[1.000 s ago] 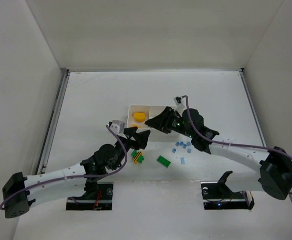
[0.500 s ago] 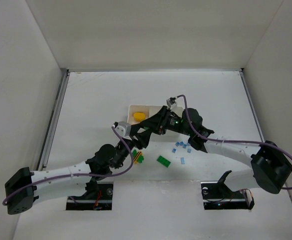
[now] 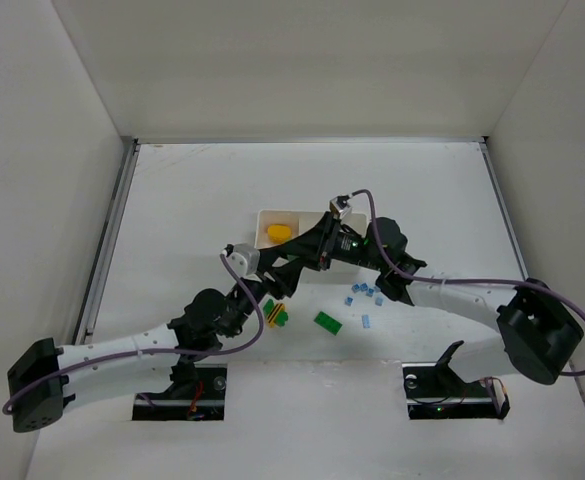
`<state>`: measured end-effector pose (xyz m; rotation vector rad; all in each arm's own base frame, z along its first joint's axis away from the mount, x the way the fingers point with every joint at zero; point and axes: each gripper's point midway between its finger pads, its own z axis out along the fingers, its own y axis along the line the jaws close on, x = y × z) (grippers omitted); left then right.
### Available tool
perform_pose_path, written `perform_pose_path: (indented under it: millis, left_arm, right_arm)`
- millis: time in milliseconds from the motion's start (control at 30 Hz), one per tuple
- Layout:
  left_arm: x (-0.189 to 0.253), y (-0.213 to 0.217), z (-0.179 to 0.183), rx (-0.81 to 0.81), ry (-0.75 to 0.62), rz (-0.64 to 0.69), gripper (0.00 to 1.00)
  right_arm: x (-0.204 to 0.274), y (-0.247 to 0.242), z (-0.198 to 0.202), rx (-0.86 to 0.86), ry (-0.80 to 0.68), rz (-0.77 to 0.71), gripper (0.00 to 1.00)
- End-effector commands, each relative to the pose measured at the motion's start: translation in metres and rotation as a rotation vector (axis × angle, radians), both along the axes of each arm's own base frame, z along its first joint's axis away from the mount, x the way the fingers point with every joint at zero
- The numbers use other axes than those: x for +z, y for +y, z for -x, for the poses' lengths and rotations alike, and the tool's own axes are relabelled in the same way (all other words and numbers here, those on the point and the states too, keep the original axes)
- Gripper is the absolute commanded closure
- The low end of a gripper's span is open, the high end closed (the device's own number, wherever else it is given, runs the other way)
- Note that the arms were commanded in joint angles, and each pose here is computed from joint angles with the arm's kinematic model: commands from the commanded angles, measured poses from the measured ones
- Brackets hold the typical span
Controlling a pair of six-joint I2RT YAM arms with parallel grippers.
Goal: Sort the legos into containers by color
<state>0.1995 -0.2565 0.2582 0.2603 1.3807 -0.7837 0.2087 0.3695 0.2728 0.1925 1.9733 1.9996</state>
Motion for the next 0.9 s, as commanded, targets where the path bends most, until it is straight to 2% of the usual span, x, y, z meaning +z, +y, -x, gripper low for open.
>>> perform_pose_path:
  millis: [0, 433, 700, 867]
  left_arm:
    - [0.03, -0.006, 0.014, -0.088, -0.067, 0.091, 0.49]
    - [0.047, -0.02, 0.033, -0.199, -0.089, 0.09, 0.78]
    - [0.048, -0.017, 0.039, -0.205, -0.078, 0.089, 0.85]
    - [0.042, -0.017, 0.039, -0.206, -0.064, 0.08, 0.87]
  right_arm:
    - [0.022, 0.006, 0.016, 0.087, -0.051, -0.087, 0.63]
    - [0.023, 0.005, 0.024, 0.13, -0.037, -0.1, 0.61]
    - [0.024, 0.002, 0.019, 0.108, -0.045, -0.105, 0.43]
    - [0.02, 0.001, 0.014, 0.098, -0.049, -0.097, 0.38]
